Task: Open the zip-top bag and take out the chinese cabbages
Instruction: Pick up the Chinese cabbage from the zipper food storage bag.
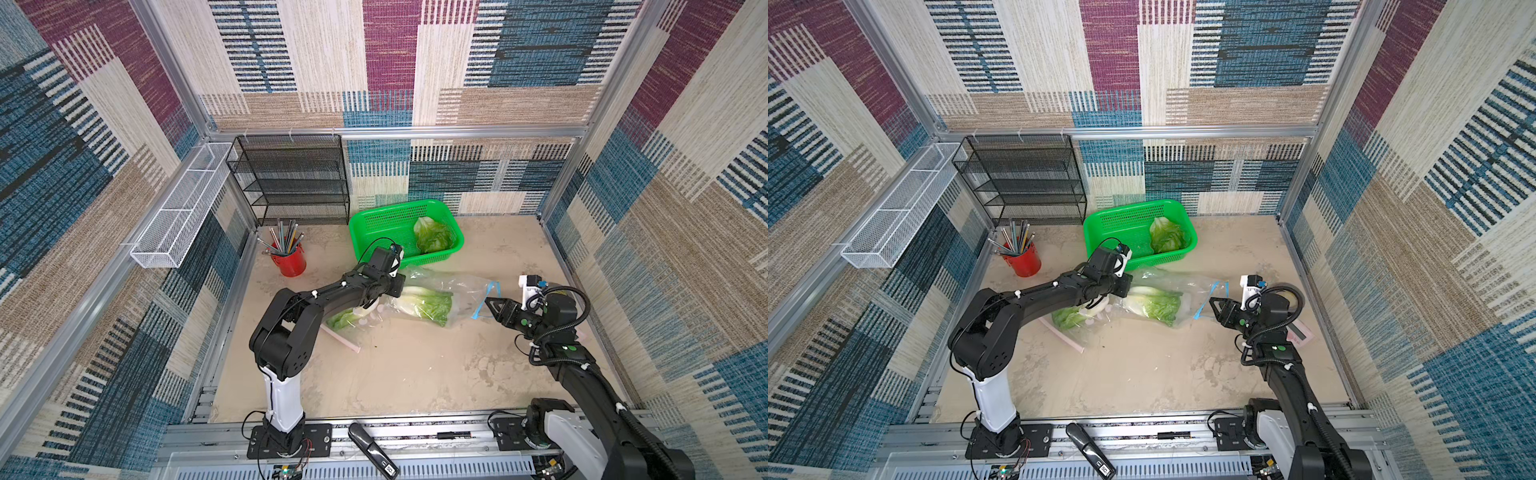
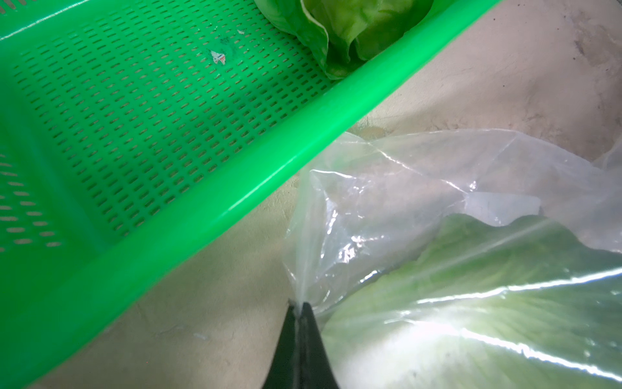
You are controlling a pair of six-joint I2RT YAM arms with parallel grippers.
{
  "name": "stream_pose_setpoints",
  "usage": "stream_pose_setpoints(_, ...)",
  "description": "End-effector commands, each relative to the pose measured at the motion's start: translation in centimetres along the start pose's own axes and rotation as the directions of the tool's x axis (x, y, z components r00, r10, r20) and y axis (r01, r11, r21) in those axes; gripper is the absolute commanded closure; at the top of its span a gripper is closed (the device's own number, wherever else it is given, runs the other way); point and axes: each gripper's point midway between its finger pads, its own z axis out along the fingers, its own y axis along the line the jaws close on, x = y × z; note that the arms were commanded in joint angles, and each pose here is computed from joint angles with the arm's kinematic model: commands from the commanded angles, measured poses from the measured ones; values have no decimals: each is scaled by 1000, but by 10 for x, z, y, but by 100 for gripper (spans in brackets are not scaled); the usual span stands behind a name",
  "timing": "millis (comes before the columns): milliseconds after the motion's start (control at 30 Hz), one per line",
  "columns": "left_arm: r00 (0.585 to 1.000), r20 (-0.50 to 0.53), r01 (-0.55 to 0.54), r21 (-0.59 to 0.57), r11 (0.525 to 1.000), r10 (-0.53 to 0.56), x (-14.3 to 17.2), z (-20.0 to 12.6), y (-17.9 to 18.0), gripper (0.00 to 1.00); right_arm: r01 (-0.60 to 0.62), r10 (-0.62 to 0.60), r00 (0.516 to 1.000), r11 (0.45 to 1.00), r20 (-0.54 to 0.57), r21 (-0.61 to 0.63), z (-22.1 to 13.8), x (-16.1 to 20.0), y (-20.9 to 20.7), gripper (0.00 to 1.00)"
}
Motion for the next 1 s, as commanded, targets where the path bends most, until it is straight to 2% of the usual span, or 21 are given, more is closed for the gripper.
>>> stream_pose_setpoints(0, 1000, 25, 9, 10, 1000, -9, -7, -2, -2, 100, 30, -27, 999, 994, 31, -107, 2, -13, 21, 57)
stream_pose_setpoints(333, 999, 30, 15, 18, 1000, -15, -8, -3, -3, 100, -17, 14, 1000, 988, -20, -151, 18, -7, 16, 58)
stream_pose_setpoints(633, 998, 53, 31, 48, 998, -34, -13, -5, -9, 100, -71, 51, 994, 975, -97, -209, 39, 10, 25, 47)
stream_pose_setpoints(767, 997, 64, 32, 55, 998, -36, -15, -7, -10, 100, -126, 96, 985, 968, -142, -216, 50, 20, 25, 47)
stream_pose_setpoints(967, 994, 99, 40, 64, 997, -46, -18, -12, -10, 100, -175, 145, 979, 958, -145, -226, 50, 22, 28, 47)
